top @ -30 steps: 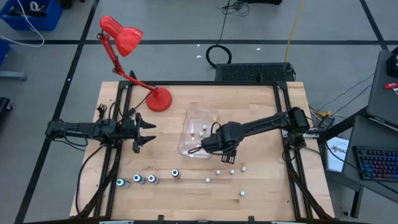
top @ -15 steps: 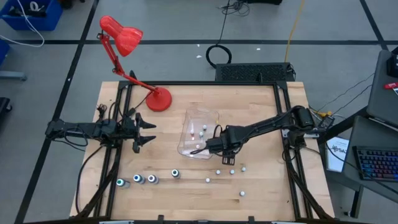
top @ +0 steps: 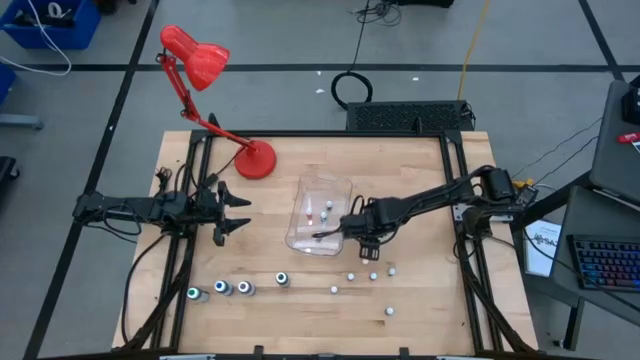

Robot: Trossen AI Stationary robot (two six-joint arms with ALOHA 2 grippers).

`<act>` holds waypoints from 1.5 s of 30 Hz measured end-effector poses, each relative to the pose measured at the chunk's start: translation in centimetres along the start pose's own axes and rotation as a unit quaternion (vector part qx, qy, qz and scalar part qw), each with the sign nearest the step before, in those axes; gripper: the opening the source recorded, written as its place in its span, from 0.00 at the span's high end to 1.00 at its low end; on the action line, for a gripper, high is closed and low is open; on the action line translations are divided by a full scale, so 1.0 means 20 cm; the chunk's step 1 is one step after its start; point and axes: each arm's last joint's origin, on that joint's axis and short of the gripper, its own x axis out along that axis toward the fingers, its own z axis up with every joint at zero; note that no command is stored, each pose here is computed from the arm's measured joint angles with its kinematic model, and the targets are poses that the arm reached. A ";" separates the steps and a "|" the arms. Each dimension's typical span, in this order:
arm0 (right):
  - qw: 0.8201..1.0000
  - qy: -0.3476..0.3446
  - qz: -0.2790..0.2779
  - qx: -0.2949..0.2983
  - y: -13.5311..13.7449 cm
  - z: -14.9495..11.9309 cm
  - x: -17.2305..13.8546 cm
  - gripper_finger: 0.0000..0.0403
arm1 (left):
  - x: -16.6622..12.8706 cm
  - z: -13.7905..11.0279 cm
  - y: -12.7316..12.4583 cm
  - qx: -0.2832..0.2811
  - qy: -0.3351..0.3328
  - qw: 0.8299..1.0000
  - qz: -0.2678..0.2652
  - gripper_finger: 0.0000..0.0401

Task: Pick & Place food coloring
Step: Put the small orange food coloring bottle into the transparent bin

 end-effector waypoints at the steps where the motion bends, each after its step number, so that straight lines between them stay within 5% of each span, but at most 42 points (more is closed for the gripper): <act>1: 1.000 -0.001 0.000 0.000 0.00 0.00 0.00 0.53 | 0.00 0.00 0.00 0.000 0.000 1.000 0.000 0.37; 45: 0.999 -0.007 0.031 0.006 0.00 -0.01 0.04 0.87 | 0.00 0.00 0.00 0.000 0.000 1.000 0.000 0.37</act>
